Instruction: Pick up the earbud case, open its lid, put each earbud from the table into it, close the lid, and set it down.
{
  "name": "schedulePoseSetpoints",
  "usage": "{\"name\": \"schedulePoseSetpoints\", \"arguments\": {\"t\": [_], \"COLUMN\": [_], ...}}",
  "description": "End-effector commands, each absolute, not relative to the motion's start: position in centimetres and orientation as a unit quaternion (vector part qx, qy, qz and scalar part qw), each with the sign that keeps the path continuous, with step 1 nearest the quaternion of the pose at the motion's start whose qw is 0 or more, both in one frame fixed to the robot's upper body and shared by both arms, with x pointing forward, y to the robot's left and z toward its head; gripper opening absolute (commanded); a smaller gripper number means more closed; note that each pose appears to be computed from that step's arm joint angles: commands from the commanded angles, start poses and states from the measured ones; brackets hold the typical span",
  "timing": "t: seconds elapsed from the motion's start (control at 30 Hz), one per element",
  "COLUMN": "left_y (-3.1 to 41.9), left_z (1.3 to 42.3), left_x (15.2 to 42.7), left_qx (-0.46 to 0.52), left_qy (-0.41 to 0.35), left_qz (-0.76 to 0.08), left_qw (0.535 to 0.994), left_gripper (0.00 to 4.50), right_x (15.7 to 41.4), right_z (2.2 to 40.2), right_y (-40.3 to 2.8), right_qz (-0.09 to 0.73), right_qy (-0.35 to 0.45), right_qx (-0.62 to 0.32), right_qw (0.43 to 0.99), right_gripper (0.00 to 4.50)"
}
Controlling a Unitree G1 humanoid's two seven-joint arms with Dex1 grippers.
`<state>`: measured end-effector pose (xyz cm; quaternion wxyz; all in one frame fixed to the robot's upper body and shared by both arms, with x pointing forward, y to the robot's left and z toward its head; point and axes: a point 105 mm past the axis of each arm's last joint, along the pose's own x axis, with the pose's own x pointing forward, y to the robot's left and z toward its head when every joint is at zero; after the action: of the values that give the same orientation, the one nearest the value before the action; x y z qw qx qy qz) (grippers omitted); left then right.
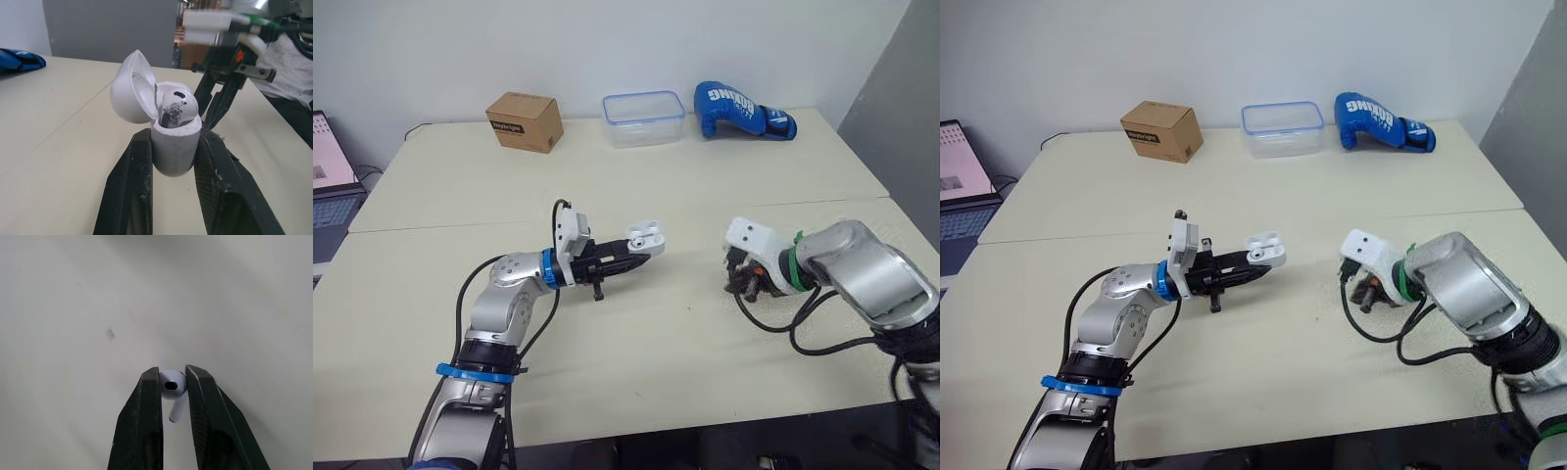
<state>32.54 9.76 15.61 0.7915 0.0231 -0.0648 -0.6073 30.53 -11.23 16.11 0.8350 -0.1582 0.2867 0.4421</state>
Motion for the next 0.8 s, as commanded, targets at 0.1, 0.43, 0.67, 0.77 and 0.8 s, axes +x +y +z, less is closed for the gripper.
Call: {"name": "schedulePoseSetpoints", "arguments": {"t": [0.1,0.43,0.67,0.77,0.8], "left_y": [9.8,9.6,9.4,9.3,9.3], "left_z": [16.9,17.0,17.2,17.4,17.5], "left_x": [32.9,33.5,33.6,33.6,33.7], "left_qx": [0.031,0.030,0.031,0.030,0.030], "left_qy": [-0.089,-0.087,-0.086,-0.086,-0.086], "left_qz": [-0.610,-0.614,-0.619,-0.621,-0.621], "left_qw": [0.787,0.784,0.780,0.779,0.778], "left_gripper": [0.84,0.84,0.84,0.84,0.84], "right_x": [29.7,29.2,29.5,29.7,29.8], "right_z": [21.4,24.7,24.7,24.3,24.1], "right_y": [-9.6,-6.7,-4.4,-3.8,-3.7], "right_qz": [0.471,0.469,0.443,0.437,0.435], "right_qy": [0.134,-0.016,-0.079,-0.090,-0.093], "right_qx": [-0.012,0.027,-0.033,-0.050,-0.056], "right_qw": [0.872,0.883,0.892,0.893,0.894], "right_gripper": [0.35,0.35,0.35,0.35,0.35]}}
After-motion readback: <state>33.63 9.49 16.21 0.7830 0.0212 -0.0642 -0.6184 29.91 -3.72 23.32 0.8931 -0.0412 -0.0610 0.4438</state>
